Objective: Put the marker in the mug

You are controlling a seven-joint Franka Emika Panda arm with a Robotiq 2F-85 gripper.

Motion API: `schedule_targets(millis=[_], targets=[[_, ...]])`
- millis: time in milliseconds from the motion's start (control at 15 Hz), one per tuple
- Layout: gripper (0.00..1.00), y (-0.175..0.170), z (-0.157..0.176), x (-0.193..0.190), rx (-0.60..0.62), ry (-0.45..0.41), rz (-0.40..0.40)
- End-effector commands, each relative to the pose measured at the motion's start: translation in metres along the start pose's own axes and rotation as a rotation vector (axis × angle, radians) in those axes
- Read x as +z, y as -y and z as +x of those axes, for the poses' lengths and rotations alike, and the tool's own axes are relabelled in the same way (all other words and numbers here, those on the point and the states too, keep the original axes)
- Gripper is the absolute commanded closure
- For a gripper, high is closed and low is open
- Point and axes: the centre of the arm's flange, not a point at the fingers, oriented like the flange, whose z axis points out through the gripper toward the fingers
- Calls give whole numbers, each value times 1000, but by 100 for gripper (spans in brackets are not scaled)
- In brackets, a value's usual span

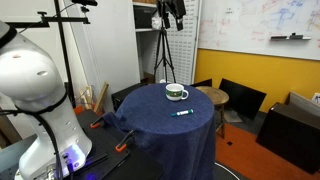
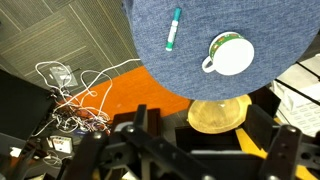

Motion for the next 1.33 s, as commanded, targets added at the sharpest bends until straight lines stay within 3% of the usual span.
schedule_targets(millis=[0,267,400,933,1267], targets=[[0,-15,4,31,-4,4,-2],[0,-26,4,61,3,28,-7],[0,-30,-3,72,-15,81,11],[0,-26,-3,73,16,86,-6],[0,-30,17,121,82,116,43]])
